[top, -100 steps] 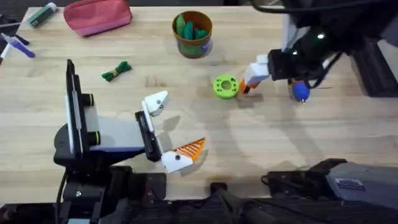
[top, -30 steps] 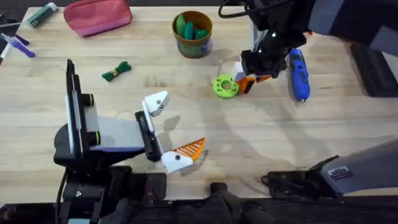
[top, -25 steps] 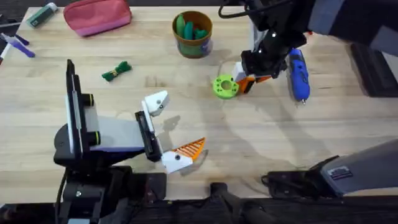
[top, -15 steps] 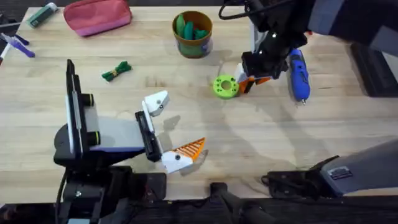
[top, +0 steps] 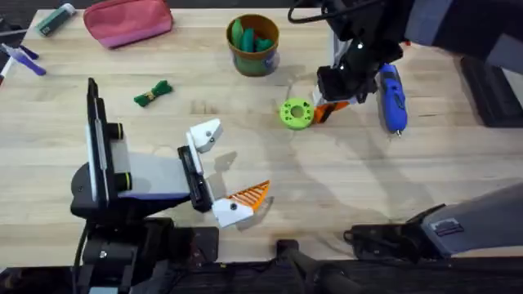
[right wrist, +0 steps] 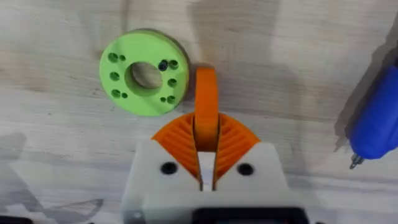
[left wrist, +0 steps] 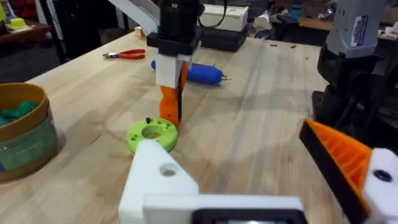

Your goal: Pick up the gripper from the table and insert it into the empty holder that is missing its gripper. Then pick up a screw, insert it into the mounting hole, and use the screwdriver to tighten it. Finally, clean up the table by picking up the vegetable and placing it into the bucket.

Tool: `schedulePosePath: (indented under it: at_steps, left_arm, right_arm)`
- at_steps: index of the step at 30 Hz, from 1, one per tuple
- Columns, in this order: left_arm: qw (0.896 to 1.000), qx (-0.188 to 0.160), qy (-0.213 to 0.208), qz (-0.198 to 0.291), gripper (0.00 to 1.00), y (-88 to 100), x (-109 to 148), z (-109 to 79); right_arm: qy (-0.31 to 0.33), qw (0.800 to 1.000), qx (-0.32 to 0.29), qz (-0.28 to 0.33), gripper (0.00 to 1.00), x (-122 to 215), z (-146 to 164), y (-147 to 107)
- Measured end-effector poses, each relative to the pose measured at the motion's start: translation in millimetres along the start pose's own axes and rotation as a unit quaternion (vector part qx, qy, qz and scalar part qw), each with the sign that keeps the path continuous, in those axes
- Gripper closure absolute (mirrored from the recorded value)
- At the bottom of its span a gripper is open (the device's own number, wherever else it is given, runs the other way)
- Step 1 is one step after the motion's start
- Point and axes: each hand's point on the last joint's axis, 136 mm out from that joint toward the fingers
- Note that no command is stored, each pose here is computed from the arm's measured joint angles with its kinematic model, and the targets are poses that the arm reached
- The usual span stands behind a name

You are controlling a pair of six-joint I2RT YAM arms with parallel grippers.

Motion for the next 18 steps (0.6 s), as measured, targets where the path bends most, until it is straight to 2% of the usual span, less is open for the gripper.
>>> schedulePosePath:
  at_steps: [2, 3, 13, 18]
  left_arm:
    - [1.0, 0.0, 0.0, 0.0, 0.013, 0.0, 0.0, 0.0]
    - [1.0, 0.0, 0.0, 0.0, 0.013, -0.1, 0.0, 0.0]
    - [1.0, 0.0, 0.0, 0.0, 0.013, -0.1, 0.0, 0.0]
    - [1.0, 0.0, 0.0, 0.0, 0.013, 0.0, 0.0, 0.0]
  right_arm:
    - [-0.001, 1.0, 0.0, -0.001, 0.981, 0.0, -0.3, 0.6]
    - [-0.001, 1.0, 0.0, -0.002, 0.986, 0.0, -0.4, 0.8]
    - [-0.002, 1.0, 0.0, 0.001, 0.986, 0.2, -1.0, -0.3]
    - [-0.016, 1.0, 0.001, 0.025, 0.988, 6.2, -7.1, -11.0]
Point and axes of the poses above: each hand's point on the last joint's axis, 136 mm out from that joint toward the fingers, its own x axis back along the fingers, its own z axis along the line the jaws close on, y = z × x, and after that the axes turned 11 degrees about -x, right-handed
